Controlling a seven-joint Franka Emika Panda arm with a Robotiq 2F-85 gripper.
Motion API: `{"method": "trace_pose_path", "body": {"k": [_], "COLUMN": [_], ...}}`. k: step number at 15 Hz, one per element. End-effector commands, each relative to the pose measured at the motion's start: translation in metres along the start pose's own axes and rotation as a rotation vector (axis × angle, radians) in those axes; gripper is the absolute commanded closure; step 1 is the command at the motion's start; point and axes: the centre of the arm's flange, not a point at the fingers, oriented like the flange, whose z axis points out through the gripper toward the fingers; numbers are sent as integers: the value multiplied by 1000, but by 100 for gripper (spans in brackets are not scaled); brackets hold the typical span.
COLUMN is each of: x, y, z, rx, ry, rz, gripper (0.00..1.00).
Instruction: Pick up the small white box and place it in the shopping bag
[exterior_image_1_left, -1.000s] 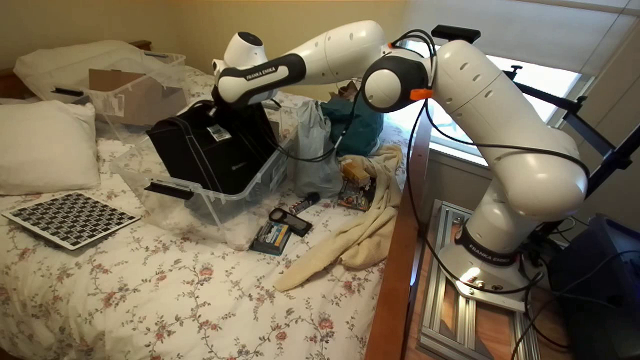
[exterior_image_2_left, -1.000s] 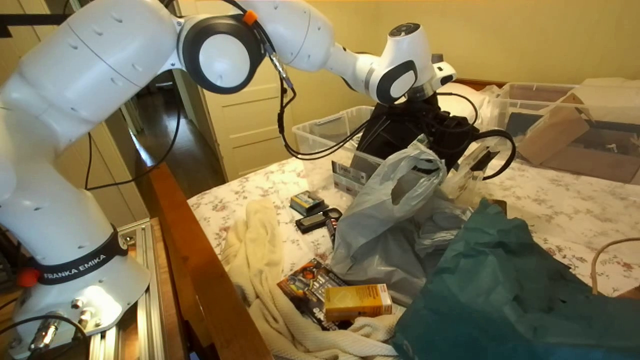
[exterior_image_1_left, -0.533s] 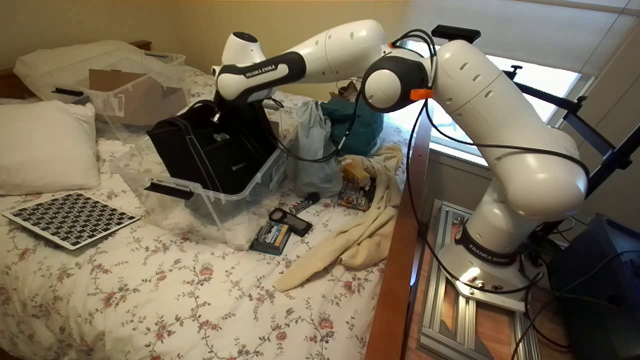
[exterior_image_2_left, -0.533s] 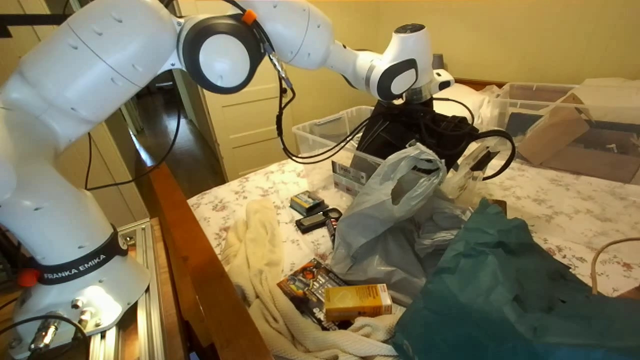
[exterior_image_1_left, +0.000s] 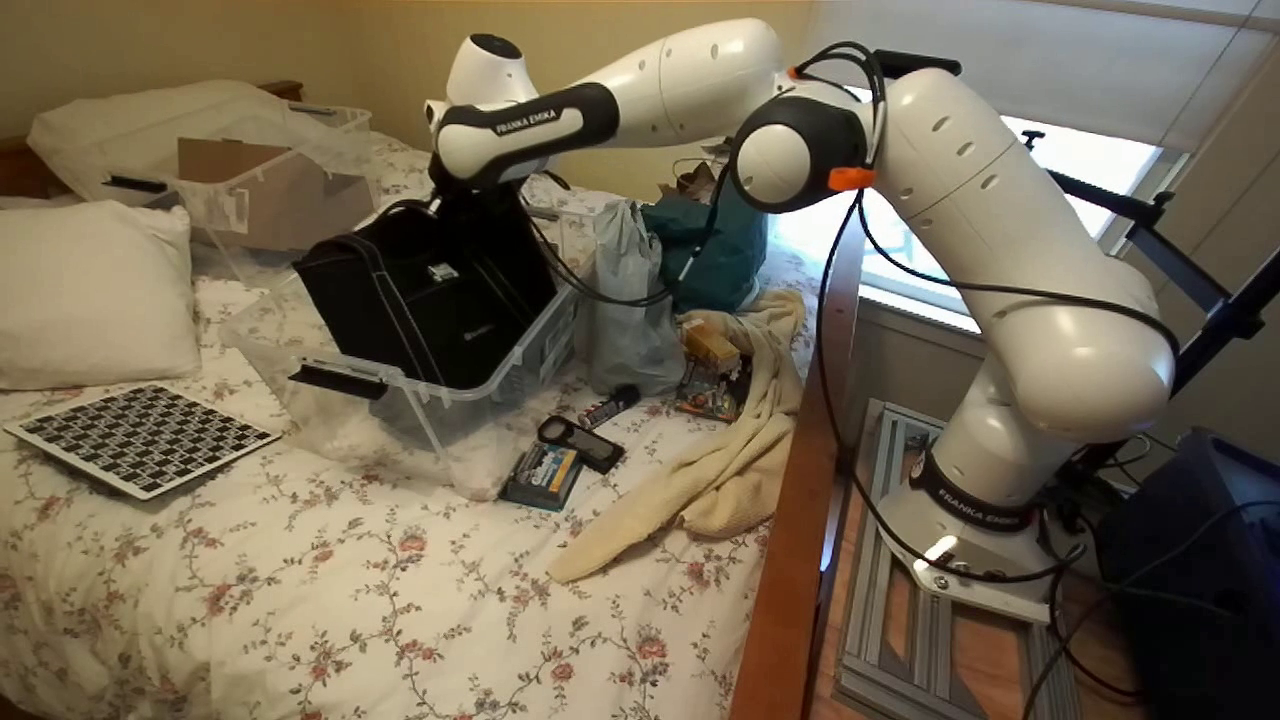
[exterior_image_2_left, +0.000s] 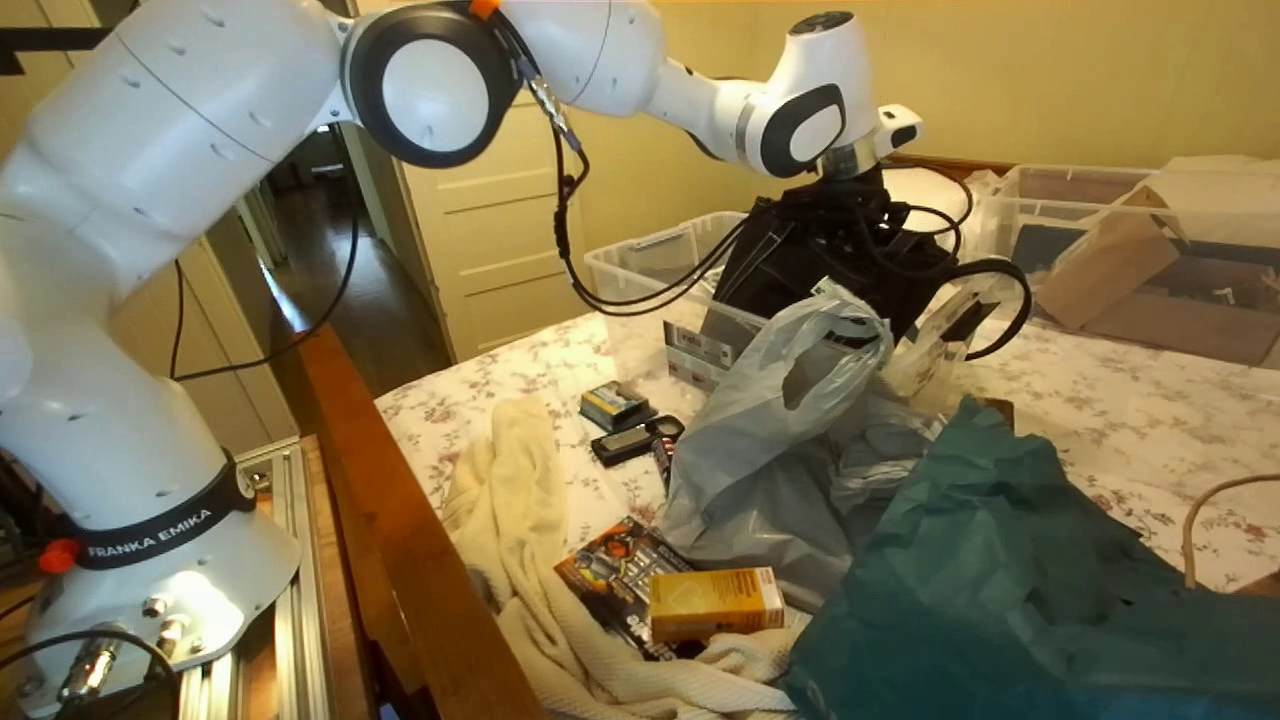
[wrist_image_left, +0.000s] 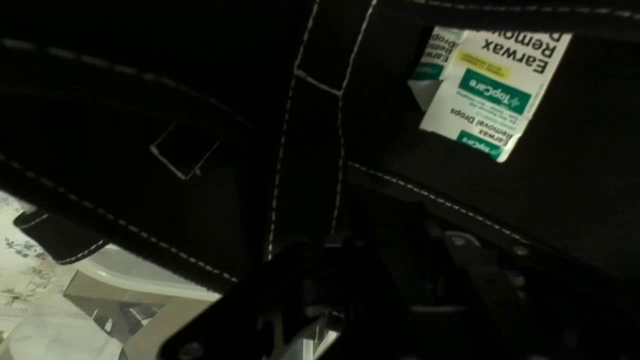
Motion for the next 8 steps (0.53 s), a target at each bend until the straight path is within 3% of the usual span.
{"method": "trace_pose_path", "body": {"k": [1,7,8], "x": [-16,-37,-42], "y": [-9,-20,-22], "z": [-38,-75,-80], "rx": [1,36,35], "ry": [-24,-112,-130], "rz": [-60,-167,-173], "gripper": [42,2,0]}}
